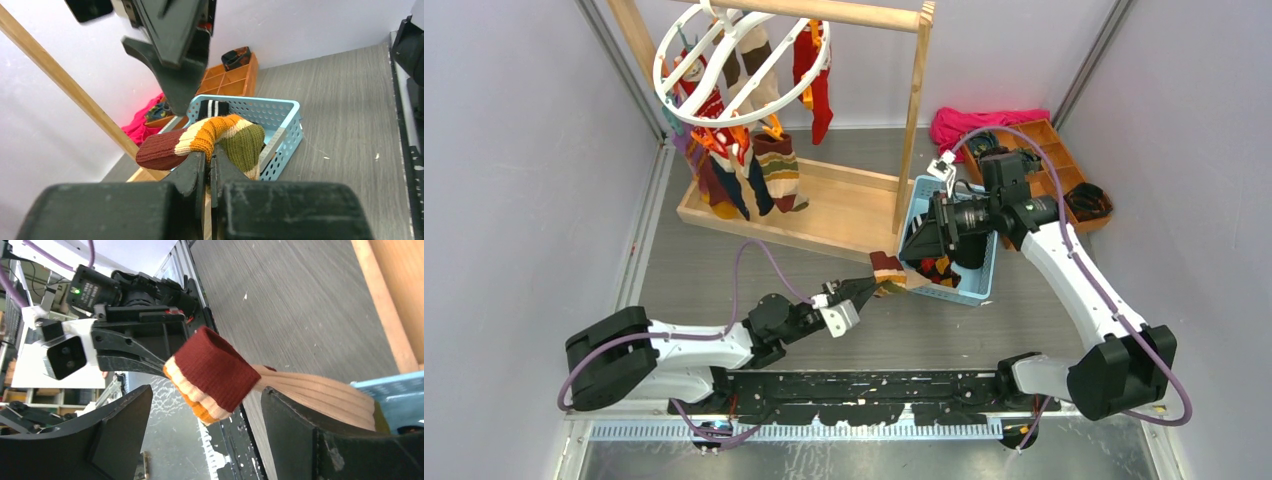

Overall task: Clip the socks to the hanger
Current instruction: Adjust the sock.

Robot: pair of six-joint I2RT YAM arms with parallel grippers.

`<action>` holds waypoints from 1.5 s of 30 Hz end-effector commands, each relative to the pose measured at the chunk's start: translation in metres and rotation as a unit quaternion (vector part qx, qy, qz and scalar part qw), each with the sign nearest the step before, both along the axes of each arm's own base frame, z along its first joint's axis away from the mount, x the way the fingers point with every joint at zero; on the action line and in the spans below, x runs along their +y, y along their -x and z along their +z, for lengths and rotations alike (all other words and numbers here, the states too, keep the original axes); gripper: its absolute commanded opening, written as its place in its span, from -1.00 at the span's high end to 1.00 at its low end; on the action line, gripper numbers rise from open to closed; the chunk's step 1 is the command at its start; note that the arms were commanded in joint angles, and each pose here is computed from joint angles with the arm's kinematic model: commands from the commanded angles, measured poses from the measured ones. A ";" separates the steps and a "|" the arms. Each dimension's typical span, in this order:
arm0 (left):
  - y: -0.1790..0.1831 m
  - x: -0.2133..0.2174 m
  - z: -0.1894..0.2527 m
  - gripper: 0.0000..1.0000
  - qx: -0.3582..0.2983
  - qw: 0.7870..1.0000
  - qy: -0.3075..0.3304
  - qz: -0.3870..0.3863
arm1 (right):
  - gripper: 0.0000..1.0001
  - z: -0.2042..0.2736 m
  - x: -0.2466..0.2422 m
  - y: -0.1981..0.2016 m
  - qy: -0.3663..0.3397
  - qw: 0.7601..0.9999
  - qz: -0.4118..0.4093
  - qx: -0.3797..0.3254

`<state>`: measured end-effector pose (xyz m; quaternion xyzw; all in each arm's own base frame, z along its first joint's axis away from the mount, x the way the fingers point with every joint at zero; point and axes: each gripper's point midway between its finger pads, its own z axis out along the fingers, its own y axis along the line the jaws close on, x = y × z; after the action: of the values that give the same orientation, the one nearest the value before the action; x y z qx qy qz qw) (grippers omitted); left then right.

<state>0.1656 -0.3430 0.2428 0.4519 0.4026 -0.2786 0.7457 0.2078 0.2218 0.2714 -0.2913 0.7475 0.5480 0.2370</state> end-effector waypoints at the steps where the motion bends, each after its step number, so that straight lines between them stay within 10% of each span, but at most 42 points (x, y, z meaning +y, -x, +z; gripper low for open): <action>1: 0.000 0.004 0.045 0.99 -0.073 0.996 0.055 0.021 | -0.71 -0.004 0.002 -0.010 -0.018 0.998 -0.041 0.037; 13: 0.001 -0.004 0.055 1.00 -0.088 0.994 0.061 0.018 | -0.57 -0.012 0.014 -0.019 -0.071 0.990 -0.042 0.111; 22: -0.003 -0.004 0.050 0.99 -0.079 0.995 0.061 0.027 | 0.58 0.008 0.016 -0.006 -0.091 0.992 0.001 0.091; 28: -0.001 -0.003 0.043 0.99 -0.062 0.996 0.060 0.021 | 0.87 0.023 0.014 0.001 -0.095 0.993 0.022 0.059; 30: 0.000 -0.002 0.042 0.99 -0.060 0.996 0.061 0.020 | 0.85 0.021 0.013 0.000 -0.090 0.994 0.019 0.053; 37: -0.007 0.006 0.054 1.00 -0.080 0.993 0.068 0.051 | -0.68 -0.007 0.005 -0.016 -0.059 0.993 -0.052 0.086; 45: -0.008 -0.001 0.066 0.99 -0.094 0.992 0.073 0.047 | -0.82 -0.016 0.013 -0.021 -0.078 0.986 -0.060 0.132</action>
<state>0.1748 -0.3462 0.2635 0.4434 0.3709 -0.2255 0.7842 0.2244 0.2301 0.2433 -0.1503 0.7540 0.6143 0.1777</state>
